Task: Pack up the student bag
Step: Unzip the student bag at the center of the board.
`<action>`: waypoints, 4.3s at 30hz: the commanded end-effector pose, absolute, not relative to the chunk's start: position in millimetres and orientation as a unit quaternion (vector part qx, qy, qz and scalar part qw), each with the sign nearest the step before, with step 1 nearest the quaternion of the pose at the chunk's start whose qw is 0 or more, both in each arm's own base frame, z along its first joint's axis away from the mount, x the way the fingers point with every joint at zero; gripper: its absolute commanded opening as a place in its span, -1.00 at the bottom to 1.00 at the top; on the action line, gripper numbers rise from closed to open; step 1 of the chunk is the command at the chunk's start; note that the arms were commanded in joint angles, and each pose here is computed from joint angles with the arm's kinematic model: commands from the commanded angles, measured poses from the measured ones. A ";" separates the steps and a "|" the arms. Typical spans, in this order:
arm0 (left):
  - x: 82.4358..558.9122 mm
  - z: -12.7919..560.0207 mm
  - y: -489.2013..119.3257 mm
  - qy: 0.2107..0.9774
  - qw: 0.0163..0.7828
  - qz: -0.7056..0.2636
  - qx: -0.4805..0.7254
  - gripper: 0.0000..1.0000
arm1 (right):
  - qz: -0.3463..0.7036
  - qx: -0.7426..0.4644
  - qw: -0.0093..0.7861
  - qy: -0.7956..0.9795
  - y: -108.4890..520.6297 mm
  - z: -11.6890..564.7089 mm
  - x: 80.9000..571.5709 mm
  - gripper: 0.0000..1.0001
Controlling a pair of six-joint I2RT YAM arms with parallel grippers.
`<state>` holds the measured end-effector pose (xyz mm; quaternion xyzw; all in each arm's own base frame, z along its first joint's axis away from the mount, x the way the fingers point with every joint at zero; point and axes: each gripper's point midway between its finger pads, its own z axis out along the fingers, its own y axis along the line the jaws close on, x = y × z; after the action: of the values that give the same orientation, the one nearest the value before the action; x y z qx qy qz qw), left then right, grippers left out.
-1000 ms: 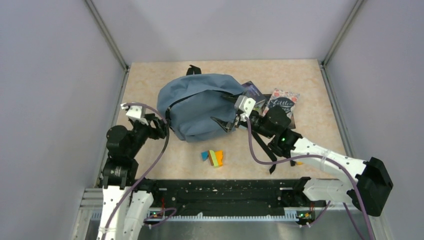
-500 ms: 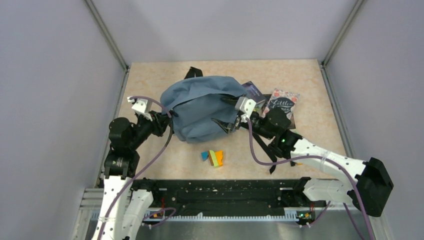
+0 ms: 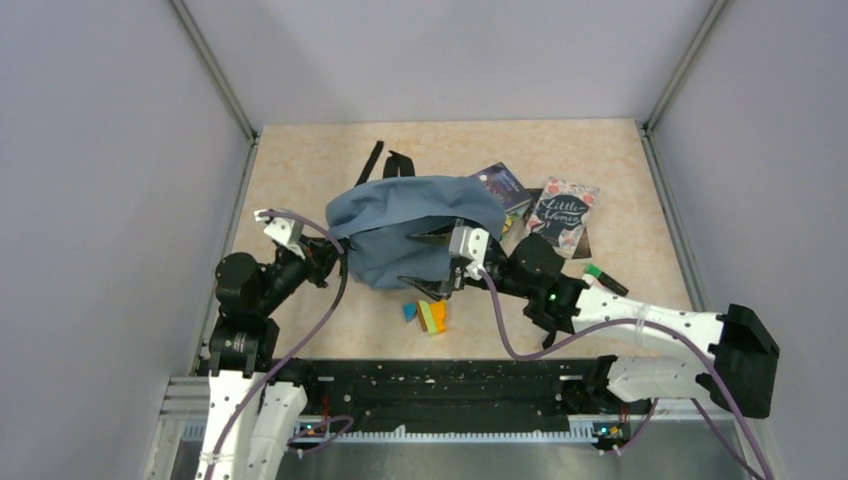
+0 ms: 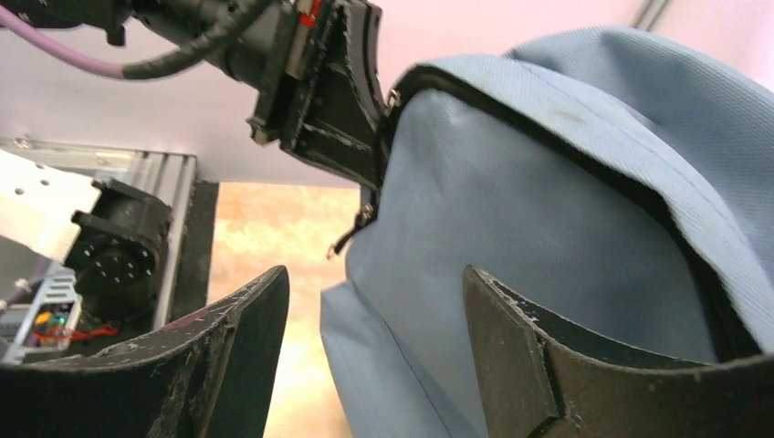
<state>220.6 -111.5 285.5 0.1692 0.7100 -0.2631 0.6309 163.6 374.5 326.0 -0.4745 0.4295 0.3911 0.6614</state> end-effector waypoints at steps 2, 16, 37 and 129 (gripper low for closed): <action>215.9 306.7 -122.8 0.674 0.652 -0.289 0.195 -1.00 | 0.455 -0.444 0.666 0.391 406.9 358.8 145.0 0.31; 213.5 304.7 -123.9 0.674 0.651 -0.291 0.196 -1.00 | 0.476 -0.396 0.667 0.415 456.1 362.1 156.8 0.15; 211.8 302.6 -125.1 0.675 0.647 -0.294 0.199 -1.00 | 0.458 -0.342 0.688 0.447 487.8 356.1 191.7 -0.22; 213.1 398.4 -62.0 0.659 0.734 -0.125 0.108 0.72 | 0.321 -0.167 0.736 0.572 328.4 352.5 269.5 -1.00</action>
<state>230.8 -64.6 329.4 0.0946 0.7165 -0.1377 0.6773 261.5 318.2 334.9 -0.1720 0.5729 0.2986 0.7437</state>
